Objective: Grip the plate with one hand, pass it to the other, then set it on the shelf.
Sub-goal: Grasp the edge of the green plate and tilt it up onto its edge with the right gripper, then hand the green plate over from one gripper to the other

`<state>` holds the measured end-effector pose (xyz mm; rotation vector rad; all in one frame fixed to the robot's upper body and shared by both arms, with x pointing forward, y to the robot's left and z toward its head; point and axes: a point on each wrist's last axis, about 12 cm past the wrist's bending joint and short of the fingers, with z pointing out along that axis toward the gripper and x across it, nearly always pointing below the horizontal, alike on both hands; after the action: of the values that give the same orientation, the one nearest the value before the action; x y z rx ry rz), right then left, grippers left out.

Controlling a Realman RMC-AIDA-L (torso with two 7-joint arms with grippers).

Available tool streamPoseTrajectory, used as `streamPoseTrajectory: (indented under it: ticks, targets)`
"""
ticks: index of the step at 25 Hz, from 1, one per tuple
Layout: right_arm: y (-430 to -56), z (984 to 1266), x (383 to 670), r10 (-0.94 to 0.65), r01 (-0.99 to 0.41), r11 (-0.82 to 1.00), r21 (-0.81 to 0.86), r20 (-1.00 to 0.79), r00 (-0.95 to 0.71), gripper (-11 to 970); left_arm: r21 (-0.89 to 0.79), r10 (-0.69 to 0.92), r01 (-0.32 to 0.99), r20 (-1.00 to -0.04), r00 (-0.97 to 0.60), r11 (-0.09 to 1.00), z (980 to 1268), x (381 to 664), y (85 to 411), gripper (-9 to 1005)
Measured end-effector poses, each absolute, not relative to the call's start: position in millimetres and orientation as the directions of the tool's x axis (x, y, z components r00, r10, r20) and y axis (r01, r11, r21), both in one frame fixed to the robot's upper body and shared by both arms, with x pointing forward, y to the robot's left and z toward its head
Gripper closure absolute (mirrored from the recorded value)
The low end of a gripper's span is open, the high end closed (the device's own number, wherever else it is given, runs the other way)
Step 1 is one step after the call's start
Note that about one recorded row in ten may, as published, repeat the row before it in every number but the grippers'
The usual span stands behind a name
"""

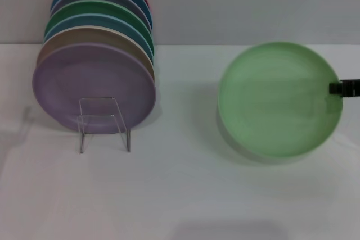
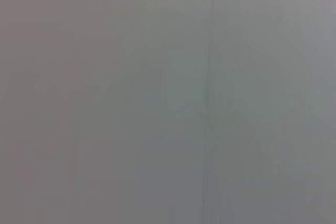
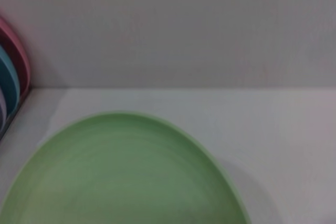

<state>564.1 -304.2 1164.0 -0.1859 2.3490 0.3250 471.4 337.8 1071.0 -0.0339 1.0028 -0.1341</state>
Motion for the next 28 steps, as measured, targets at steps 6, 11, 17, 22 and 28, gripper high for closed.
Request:
streamPoseTrajectory:
  ticks: [6,11,17,22,28]
  targets:
    - [-294.1,1159.6,567.1,-0.077,-0.242,0.965,0.098,-0.779,-0.622,939,-0.094,-0.130,0.095,-0.837,0.531,0.991,1070.8,469.9,338.7,171]
    - [-280.4,1162.6,566.6,-0.118,-0.252,0.968,0.014,-0.857,-0.502,939,-0.094,-0.129,0.094,-0.838,0.530,0.991,1070.4,469.1,339.2,172]
    - [-264.8,1162.4,562.5,-0.168,-0.242,0.967,-0.085,-0.923,-0.347,939,-0.089,-0.122,0.088,-0.842,0.526,0.992,1069.5,468.1,339.8,173]
    - [-257.0,1154.7,558.7,-0.188,-0.220,0.966,-0.134,-0.951,-0.246,939,-0.092,-0.124,0.088,-0.848,0.515,0.992,1066.7,464.3,340.3,173]
    - [-245.0,1131.7,547.4,-0.202,-0.178,0.966,-0.185,-0.976,-0.082,940,-0.093,-0.130,0.097,-0.845,0.518,0.991,1066.0,460.8,338.7,174]
